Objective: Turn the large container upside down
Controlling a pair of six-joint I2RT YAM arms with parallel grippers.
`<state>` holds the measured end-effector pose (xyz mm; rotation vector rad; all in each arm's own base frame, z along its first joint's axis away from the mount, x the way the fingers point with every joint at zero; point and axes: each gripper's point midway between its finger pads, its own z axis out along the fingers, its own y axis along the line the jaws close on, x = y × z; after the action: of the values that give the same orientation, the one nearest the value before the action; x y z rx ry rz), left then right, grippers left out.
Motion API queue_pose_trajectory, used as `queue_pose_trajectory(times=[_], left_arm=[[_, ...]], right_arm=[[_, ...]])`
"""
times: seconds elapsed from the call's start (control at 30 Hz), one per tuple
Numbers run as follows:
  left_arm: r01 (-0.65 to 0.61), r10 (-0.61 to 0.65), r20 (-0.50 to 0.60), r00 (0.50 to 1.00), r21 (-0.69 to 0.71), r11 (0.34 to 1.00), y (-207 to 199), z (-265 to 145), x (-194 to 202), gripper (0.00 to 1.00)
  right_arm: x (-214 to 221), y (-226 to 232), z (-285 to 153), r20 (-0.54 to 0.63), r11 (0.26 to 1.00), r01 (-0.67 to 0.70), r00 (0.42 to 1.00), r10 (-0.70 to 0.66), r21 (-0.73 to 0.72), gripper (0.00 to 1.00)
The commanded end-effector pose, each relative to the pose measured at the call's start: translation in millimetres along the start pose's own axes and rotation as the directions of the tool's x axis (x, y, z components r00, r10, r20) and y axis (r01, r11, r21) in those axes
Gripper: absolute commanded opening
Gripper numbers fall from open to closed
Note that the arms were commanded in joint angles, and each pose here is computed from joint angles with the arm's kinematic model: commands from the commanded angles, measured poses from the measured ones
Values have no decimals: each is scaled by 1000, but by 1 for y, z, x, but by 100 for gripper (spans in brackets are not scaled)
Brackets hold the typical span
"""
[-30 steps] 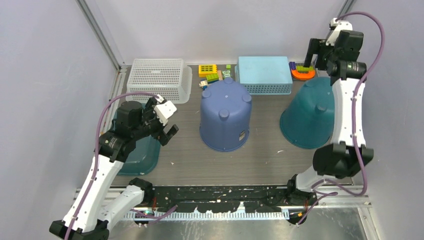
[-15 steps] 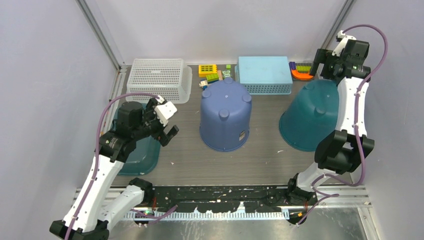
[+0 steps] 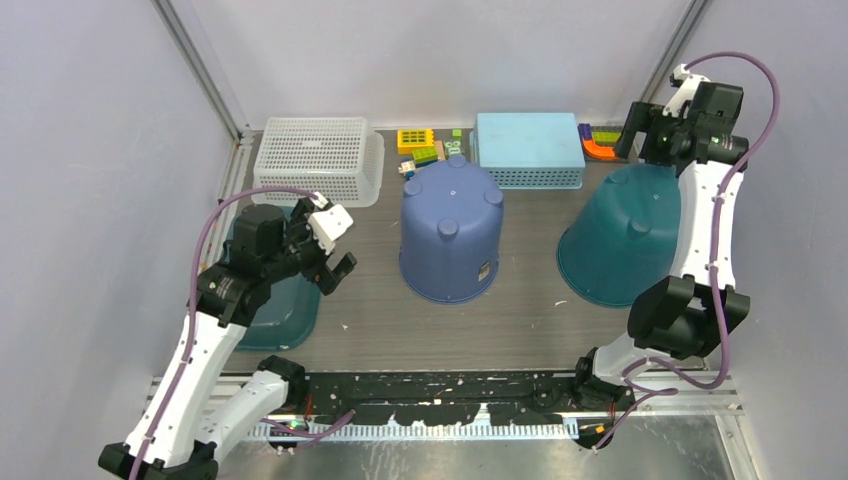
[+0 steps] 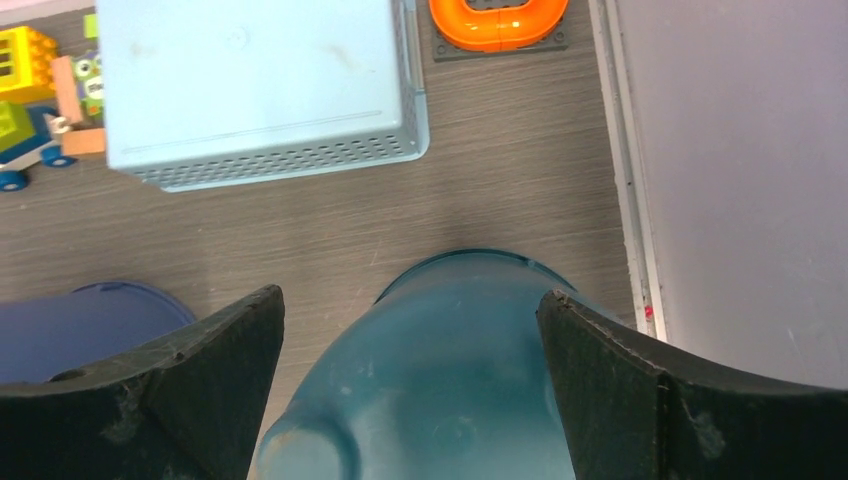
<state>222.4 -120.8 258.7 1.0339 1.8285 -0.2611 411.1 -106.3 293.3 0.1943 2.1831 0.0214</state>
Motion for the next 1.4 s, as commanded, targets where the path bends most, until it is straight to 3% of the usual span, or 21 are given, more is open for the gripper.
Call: queue_pose_trajectory(times=[0.0,0.2,0.37,0.57,0.67,0.8,0.93,1.03,1.2,1.37], left_arm=[[1,0,44,999,-5,1000,1,-19,-22,100],[33,-32,103,994,-5,999,-4,-53,-50,100],[56,-55,120,991,-10,998,-10,-70,-55,100],[83,-81,122,989,-14,996,-16,-82,-52,100],[95,-92,128,988,-22,995,-18,-87,-51,100],[103,-97,125,987,-41,994,-17,-88,-46,100],[117,-112,111,987,-42,992,-15,-79,-41,100],[122,-116,110,987,-47,991,-13,-75,-40,100],[123,-118,96,988,-51,991,-13,-73,-36,100],[81,-80,68,994,-4,997,-28,-81,-23,100]], right_arm=[[-54,31,-75,175,996,18,984,-2,-89,100],[-56,91,-166,310,945,121,951,-23,-302,100],[6,152,-225,294,783,216,955,-44,-584,100],[71,176,-262,291,656,306,947,-137,-690,100],[96,182,-273,302,611,349,936,-183,-710,100],[109,183,-268,255,609,296,954,-156,-736,100],[104,178,-242,195,651,230,973,-127,-723,100],[106,193,-221,170,669,246,969,-179,-701,100],[129,229,-218,162,557,358,915,-371,-750,100],[144,235,-274,333,359,477,857,-395,-802,100]])
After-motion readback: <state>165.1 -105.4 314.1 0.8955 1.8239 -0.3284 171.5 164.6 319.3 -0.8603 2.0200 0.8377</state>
